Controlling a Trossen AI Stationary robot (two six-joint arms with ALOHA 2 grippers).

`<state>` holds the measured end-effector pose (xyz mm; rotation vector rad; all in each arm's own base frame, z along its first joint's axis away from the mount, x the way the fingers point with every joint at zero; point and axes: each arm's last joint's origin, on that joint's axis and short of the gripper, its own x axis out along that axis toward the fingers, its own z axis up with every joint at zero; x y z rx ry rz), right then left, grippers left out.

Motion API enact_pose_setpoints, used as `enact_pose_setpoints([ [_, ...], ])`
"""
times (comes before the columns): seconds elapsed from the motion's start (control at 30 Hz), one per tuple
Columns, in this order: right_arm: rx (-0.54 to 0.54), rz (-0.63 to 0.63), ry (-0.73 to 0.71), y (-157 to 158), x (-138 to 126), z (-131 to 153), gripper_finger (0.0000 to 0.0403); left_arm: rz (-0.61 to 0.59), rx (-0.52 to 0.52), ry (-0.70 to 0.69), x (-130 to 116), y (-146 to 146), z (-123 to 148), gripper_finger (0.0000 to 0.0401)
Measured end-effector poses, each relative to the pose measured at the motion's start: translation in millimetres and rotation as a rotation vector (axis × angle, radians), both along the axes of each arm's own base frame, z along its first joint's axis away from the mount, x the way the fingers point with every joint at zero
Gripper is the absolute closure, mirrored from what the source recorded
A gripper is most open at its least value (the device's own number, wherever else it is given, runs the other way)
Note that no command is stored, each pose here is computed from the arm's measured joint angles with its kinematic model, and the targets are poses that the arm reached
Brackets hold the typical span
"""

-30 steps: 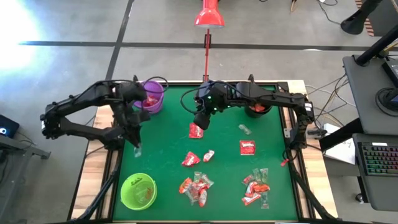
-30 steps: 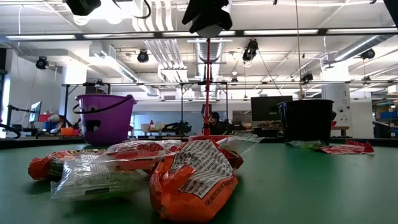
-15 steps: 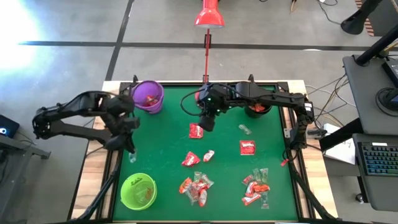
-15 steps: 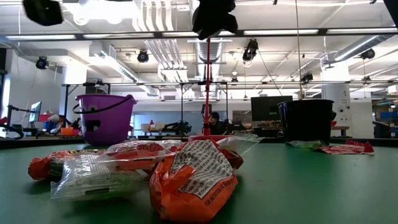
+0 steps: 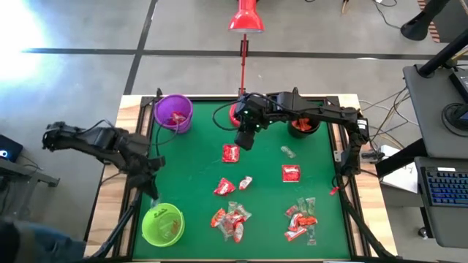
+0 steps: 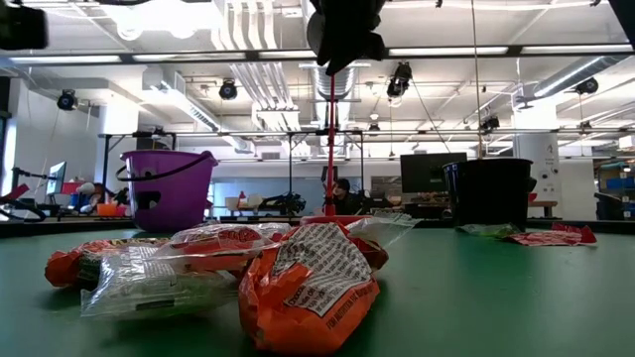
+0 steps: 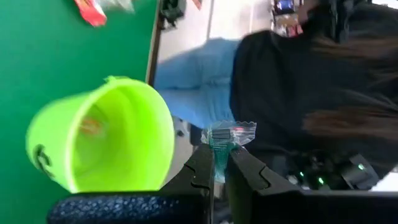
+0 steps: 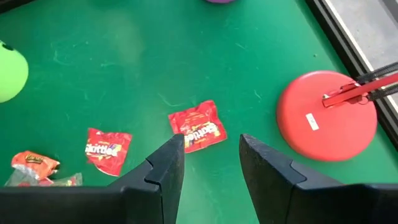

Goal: Sort candy
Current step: Put the blue gummy into the light green bucket

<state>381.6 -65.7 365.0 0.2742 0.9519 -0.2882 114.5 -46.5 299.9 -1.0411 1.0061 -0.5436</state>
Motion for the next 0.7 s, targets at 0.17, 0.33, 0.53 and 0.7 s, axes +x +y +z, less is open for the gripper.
enact_pose_setpoints([
  [0.17, -0.001, -0.024, 0.0, -8.7, -1.6, -0.1, 0.0262, -0.041, -0.023, -0.033, 4.5, -20.1, 3.4, 0.0399],
  [0.33, 0.0, -0.032, 0.0, -11.7, -2.2, -0.2, 0.0262, -0.071, -0.008, -0.013, 11.6, -36.7, 1.1, 0.0399],
  [0.53, 0.005, -0.033, 0.019, -11.3, -3.6, -1.3, 0.0265, -0.111, 0.043, 0.11, 18.5, -47.0, -13.3, 0.0399],
  [0.7, 0.019, -0.042, 0.056, -10.7, -6.8, -3.3, 0.0269, -0.114, 0.058, 0.13, 23.0, -49.6, -17.2, 0.0374],
])
